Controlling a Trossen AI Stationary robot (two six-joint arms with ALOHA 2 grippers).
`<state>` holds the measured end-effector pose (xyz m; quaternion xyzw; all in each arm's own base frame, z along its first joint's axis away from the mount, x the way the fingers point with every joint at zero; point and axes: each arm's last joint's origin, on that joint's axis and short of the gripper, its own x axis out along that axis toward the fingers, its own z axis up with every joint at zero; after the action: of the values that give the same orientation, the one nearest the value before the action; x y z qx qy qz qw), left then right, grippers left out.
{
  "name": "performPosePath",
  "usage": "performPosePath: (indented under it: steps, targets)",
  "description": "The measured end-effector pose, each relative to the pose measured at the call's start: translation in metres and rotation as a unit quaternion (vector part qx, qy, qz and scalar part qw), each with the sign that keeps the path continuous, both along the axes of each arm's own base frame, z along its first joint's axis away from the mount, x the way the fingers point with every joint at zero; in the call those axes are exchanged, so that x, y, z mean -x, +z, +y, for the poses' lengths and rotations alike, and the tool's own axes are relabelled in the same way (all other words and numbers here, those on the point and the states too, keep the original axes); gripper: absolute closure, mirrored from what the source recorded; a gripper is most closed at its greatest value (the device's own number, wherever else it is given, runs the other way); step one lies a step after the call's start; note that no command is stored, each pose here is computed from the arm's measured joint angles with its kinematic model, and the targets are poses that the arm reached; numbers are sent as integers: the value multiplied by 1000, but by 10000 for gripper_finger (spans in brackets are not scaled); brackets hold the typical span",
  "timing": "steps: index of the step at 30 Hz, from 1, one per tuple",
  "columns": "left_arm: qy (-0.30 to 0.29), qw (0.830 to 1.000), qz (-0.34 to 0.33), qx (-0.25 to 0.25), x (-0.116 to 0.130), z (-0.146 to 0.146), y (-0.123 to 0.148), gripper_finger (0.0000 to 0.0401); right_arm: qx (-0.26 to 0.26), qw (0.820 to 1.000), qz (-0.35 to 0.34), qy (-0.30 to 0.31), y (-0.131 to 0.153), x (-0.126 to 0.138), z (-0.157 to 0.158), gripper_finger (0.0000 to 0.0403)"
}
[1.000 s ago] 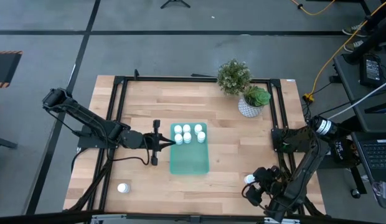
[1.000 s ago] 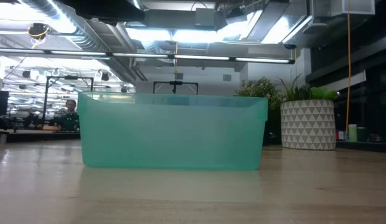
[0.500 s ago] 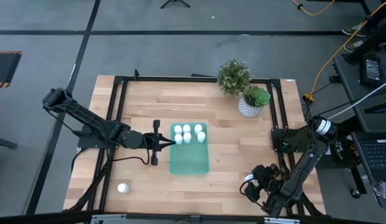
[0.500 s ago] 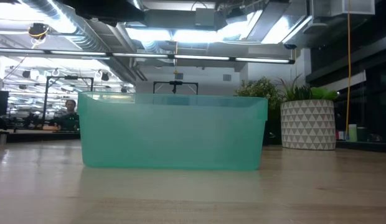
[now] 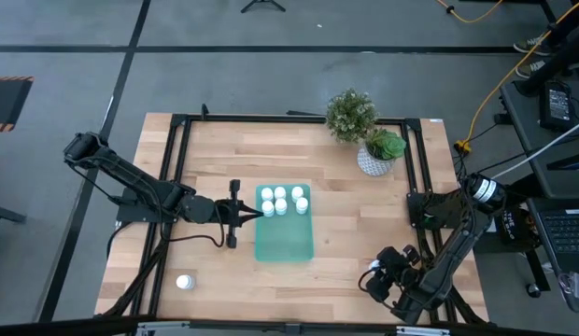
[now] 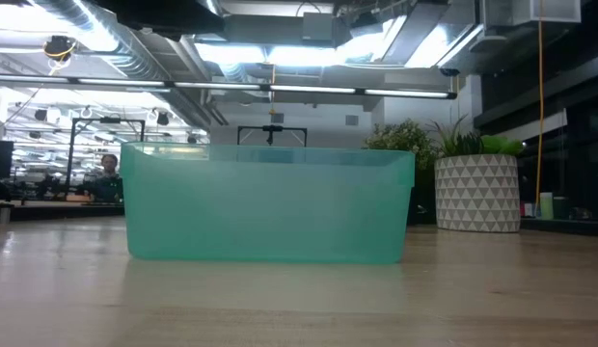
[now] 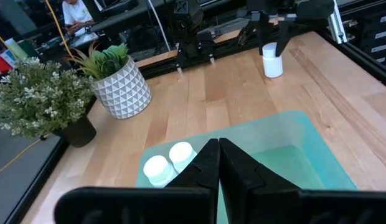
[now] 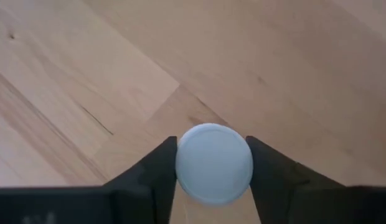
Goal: Pick and place pill bottles into a basket
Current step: Put the white pill bottle into the green bin
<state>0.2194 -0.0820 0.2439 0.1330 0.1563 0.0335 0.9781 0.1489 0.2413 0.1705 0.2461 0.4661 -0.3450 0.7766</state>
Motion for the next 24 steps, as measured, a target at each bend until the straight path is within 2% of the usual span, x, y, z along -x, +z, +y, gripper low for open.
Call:
performPosePath:
  steps: [2,12,24]
  targets:
    - [0,1000,0,0,0,0,0,399,0,1000,0,0,0,0,0,250]
    - [0,1000,0,-1,0,0,0,391,-2,1000,5,4,2,-2,0,250]
    - [-4,1000,2,-13,0,0,0,395,18,995,17,101,34,-38,-1,250]
